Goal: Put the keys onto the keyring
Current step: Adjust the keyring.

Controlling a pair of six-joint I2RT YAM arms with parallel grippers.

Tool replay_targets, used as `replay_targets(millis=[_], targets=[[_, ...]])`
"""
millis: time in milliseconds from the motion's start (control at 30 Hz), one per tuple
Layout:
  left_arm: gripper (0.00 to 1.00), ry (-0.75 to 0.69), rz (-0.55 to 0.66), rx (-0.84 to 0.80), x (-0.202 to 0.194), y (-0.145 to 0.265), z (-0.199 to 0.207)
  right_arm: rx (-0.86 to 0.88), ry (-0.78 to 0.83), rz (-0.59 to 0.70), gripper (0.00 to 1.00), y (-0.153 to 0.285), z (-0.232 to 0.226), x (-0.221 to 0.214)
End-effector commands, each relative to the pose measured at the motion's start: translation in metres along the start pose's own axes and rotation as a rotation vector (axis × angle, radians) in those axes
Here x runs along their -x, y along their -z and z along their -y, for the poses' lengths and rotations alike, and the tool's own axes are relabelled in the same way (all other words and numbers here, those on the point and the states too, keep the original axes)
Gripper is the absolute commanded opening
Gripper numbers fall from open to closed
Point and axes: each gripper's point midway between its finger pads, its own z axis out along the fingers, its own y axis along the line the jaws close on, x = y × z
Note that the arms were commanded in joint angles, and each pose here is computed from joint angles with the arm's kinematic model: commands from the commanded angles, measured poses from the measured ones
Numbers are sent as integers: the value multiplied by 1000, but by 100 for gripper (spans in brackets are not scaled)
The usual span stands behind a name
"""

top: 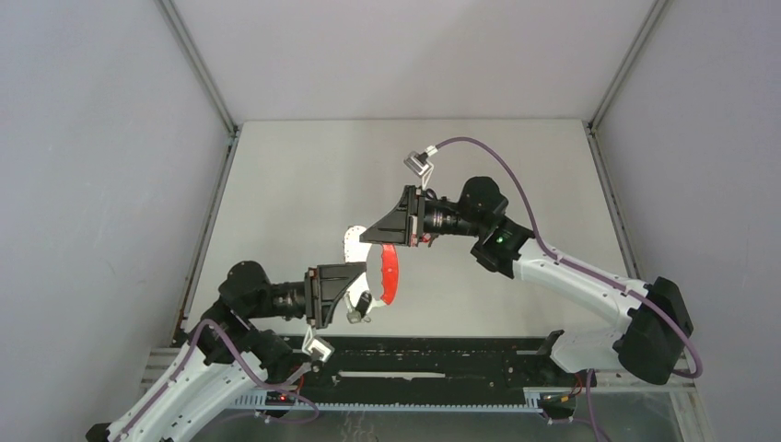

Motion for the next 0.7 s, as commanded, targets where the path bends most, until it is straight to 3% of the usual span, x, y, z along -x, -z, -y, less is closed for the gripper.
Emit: replay_targets(millis=[0, 67, 100, 267, 433, 533, 667], targets=[[83, 175, 22, -75, 6, 1, 18, 60, 202, -2, 0, 12, -23, 2], [98, 312, 9, -126, 7, 5, 27, 9, 310, -21, 0, 22, -14, 1], [100, 382, 8, -145, 10, 8, 29, -25, 369, -33, 0, 28, -8, 0], [100, 834, -4, -180, 24, 17, 29, -142, 723, -142, 0, 58, 14, -17], [100, 1223, -30, -155, 25, 12, 21, -133, 855, -210, 0, 74, 12, -29], [100, 1500, -95, -4, 1, 1, 0, -123, 935, -246, 0, 75, 10, -36], [89, 1850, -46, 24, -5, -14, -18, -132, 1054, -271, 0, 71, 10, -44]])
